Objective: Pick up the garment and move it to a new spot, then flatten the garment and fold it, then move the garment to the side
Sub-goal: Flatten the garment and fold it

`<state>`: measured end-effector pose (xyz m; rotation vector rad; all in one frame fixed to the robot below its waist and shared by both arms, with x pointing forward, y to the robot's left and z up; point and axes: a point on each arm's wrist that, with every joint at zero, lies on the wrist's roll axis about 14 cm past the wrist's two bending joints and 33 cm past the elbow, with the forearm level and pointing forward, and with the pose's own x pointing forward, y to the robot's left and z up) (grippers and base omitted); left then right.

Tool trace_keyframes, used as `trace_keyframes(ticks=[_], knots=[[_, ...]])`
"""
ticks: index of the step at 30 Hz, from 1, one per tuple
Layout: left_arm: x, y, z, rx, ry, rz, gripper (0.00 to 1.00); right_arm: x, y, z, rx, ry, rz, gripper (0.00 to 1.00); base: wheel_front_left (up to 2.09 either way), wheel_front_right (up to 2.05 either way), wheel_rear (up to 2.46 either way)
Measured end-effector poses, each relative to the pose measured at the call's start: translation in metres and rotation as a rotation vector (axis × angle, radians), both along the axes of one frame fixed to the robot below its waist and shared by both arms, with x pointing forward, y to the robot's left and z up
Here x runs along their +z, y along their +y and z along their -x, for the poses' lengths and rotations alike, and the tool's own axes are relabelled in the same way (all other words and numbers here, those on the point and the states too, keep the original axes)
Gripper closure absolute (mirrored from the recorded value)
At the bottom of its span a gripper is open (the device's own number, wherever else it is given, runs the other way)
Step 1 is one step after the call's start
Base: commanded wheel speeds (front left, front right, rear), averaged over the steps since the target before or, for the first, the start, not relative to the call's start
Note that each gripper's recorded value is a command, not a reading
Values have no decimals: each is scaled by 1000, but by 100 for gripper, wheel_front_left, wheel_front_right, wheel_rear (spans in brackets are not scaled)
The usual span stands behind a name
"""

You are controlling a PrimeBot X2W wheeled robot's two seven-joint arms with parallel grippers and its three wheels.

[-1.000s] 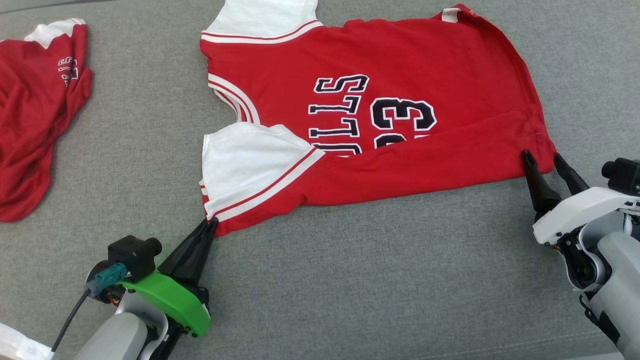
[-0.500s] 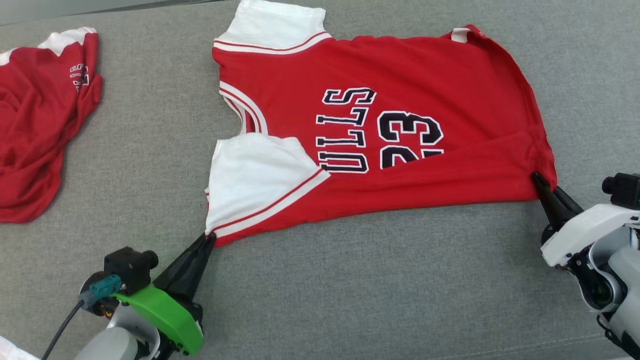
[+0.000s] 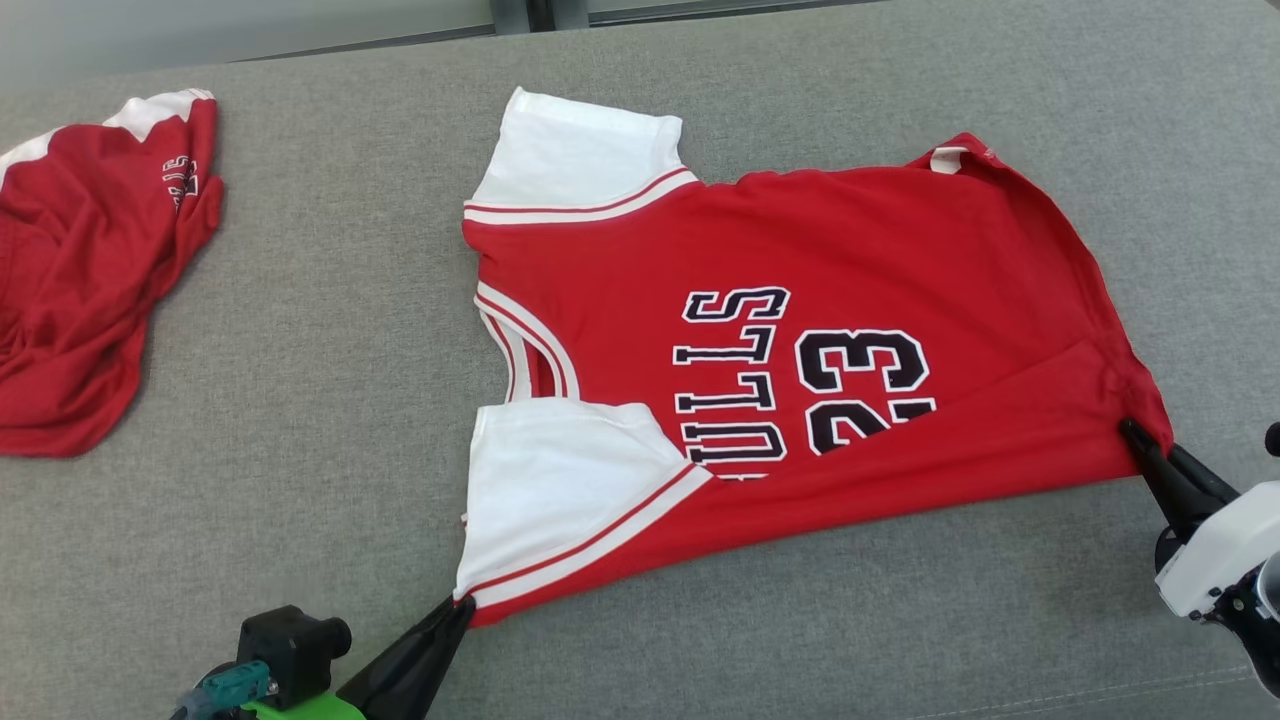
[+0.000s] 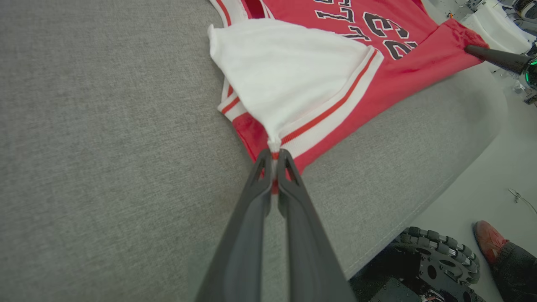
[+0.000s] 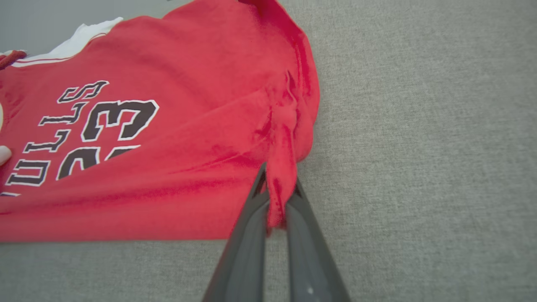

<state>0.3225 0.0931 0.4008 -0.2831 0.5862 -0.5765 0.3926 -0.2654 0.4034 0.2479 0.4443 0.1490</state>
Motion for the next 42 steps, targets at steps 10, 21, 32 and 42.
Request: trace_keyframes(ticks=[10,21,32,42], knots=[[-4,-2,7,53,28,8,0,-4,-5,9,-6,19,15,0,0,0,0],[60,15,-45,141,-194,43,0,35,-15,0,-1,-125,74,0,0,0,0],[133,13,-183,19,-398,-114,0,51,35,-45,80,-271,75,0,0,0,0],[83,-26,-280,-118,-252,-252,0,26,50,-67,61,-255,50,0,0,0,0]])
